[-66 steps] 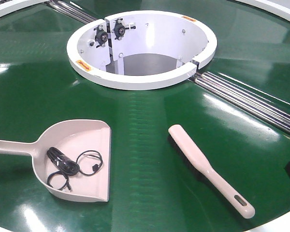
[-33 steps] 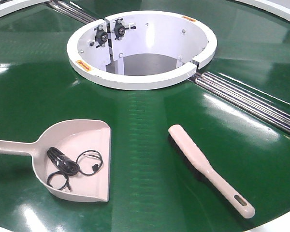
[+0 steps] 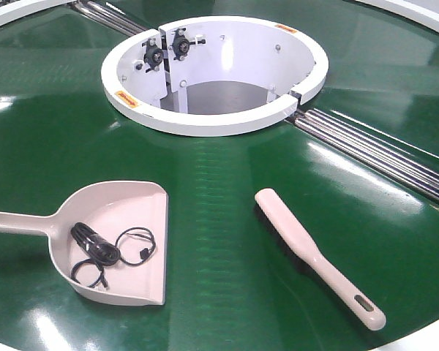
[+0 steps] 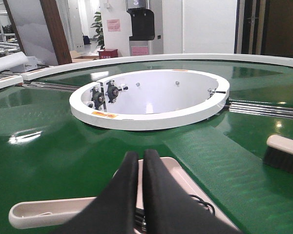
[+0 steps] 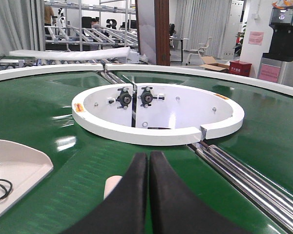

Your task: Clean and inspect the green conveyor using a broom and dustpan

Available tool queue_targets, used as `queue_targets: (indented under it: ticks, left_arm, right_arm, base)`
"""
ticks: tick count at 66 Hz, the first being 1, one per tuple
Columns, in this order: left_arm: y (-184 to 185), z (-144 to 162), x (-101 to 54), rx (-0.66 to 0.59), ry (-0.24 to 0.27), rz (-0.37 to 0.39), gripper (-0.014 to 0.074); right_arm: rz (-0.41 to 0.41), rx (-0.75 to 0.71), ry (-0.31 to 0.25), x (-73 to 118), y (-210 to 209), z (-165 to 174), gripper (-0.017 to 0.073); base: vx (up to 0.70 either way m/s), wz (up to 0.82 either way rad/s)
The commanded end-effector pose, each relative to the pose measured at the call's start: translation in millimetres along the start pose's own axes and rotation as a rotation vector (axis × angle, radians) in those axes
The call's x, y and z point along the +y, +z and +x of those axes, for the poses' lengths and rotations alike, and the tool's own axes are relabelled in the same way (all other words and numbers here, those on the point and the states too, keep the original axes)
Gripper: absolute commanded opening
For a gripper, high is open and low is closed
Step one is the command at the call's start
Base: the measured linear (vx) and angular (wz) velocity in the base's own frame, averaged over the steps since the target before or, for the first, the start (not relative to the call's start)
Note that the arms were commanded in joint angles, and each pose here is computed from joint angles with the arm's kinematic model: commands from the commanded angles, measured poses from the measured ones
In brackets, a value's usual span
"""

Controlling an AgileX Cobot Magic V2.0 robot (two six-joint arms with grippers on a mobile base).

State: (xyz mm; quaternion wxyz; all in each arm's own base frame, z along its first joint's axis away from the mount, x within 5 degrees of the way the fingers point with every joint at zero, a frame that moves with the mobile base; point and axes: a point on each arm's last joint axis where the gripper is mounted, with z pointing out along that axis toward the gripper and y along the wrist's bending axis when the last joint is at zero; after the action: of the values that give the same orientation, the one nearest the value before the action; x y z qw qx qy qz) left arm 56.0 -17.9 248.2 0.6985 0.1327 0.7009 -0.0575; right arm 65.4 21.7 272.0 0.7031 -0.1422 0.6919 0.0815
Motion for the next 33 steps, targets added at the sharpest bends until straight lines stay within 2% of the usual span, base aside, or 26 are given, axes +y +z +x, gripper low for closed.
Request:
queue_targets:
  ticks: [1, 8, 15, 22, 23, 24, 28, 33]
  left_arm:
    - [-1, -13, 3.0, -0.07, -0.024, -0.023, -0.0007]
    - [-1, -12, 2.8, -0.068, -0.023, -0.022, -0.0007]
    - [1, -4, 3.8, -0.046, 0.002, -0.043, -0.0007]
    - [4, 8, 8.2, -0.08, -0.091, -0.113, -0.0007]
    - [4, 11, 8.7, -0.086, -0.088, -0.125, -0.0007]
    - [5, 14, 9.0, -0.091, -0.112, -0.13, -0.0007]
    - [6, 25, 9.5, -0.103, -0.14, -0.155, -0.0007]
    - [3, 41, 9.0, -0.111, -0.141, -0.181, -0.0006]
  right_arm:
    - [0.02, -0.091, -0.007, -2.2, -1, -15, -0.0009]
    - [0.02, -0.091, -0.007, -2.2, -1, -15, -0.0009]
    - [0.02, -0.091, -0.007, -2.2, -1, -15, -0.0009]
    - [0.02, -0.091, -0.007, -2.2, -1, -15, -0.0009]
    - [0.02, -0.091, -0.007, -2.2, -1, -15, -0.0009]
    - [0.02, -0.091, -0.007, -2.2, -1, -15, -0.0009]
    - [0.02, -0.091, -0.007, -2.2, -1, -15, -0.0009]
    - [0.02, -0.091, -0.007, -2.2, -1, -15, -0.0009]
  base:
    - [0.0, 0.0]
    - [0.0, 0.0]
    - [0.0, 0.0]
    - [0.0, 0.0]
    - [0.0, 0.0]
    - [0.0, 0.0]
    - [0.0, 0.0]
    - [0.0, 0.0]
